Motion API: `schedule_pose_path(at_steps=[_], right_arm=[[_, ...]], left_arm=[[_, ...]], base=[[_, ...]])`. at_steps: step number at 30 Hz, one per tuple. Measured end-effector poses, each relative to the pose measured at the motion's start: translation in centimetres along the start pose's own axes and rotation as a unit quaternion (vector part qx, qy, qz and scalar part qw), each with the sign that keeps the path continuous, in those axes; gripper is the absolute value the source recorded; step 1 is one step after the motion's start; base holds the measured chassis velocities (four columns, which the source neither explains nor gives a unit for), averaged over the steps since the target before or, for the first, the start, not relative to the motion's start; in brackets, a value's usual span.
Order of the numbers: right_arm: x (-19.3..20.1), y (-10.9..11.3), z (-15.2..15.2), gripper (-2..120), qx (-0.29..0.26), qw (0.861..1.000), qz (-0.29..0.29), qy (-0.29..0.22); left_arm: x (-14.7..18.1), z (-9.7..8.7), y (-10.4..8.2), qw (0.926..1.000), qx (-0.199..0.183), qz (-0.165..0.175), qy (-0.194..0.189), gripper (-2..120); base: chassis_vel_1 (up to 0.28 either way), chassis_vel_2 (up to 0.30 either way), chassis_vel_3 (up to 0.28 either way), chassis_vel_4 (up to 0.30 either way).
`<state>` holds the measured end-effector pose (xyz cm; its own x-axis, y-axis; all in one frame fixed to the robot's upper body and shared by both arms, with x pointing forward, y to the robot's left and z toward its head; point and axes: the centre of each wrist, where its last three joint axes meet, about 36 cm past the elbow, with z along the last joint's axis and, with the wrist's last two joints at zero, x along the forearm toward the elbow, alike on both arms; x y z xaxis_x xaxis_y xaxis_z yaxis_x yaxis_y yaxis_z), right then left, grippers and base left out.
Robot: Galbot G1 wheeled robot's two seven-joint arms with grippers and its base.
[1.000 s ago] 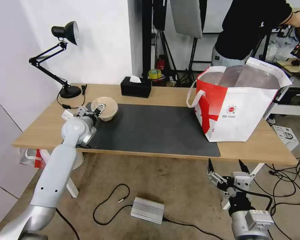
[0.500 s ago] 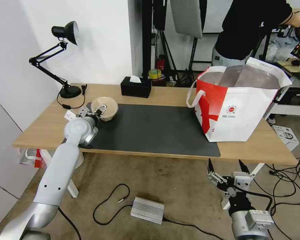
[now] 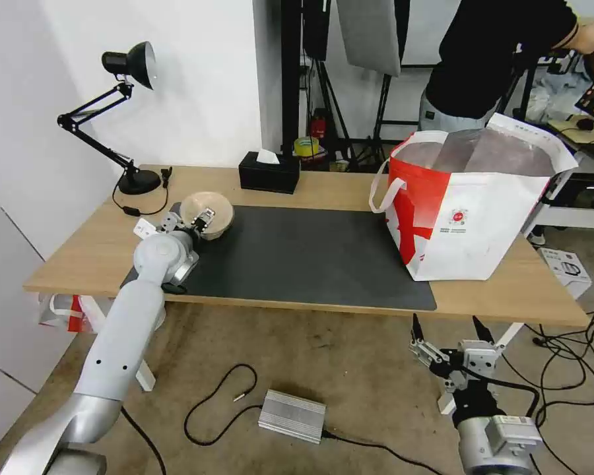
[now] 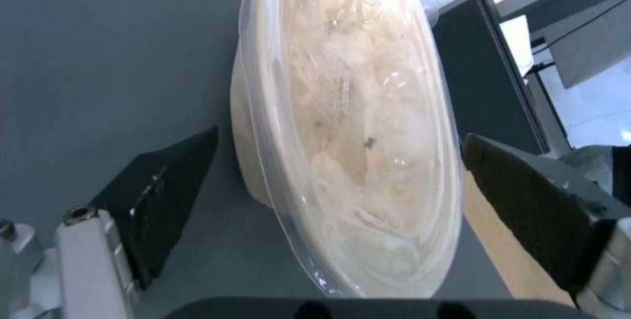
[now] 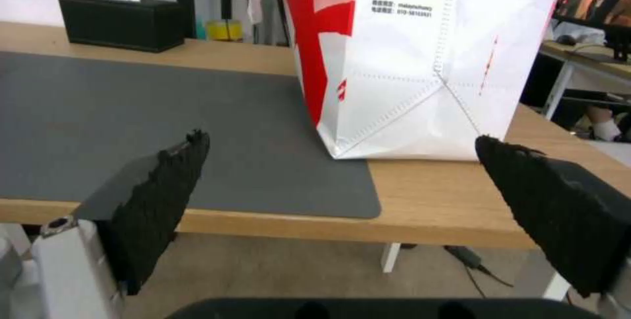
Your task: Pick up the trash from the table and place it into the takeout bag.
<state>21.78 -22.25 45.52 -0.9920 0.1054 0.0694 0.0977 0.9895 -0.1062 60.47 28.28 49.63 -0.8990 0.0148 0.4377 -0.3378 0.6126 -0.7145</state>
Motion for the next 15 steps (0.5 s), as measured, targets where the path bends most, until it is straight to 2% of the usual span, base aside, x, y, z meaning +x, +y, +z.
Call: schedule_pose_path(at_steps=[15], right_arm=[[0.0,0.0,0.0,100,0.0,1.0,0.0,0.0]], left_arm=[[-0.42,0.22,0.34,1.0,-0.003,-0.007,-0.001,100]], base=[[0.0,0.0,0.0,0.0]])
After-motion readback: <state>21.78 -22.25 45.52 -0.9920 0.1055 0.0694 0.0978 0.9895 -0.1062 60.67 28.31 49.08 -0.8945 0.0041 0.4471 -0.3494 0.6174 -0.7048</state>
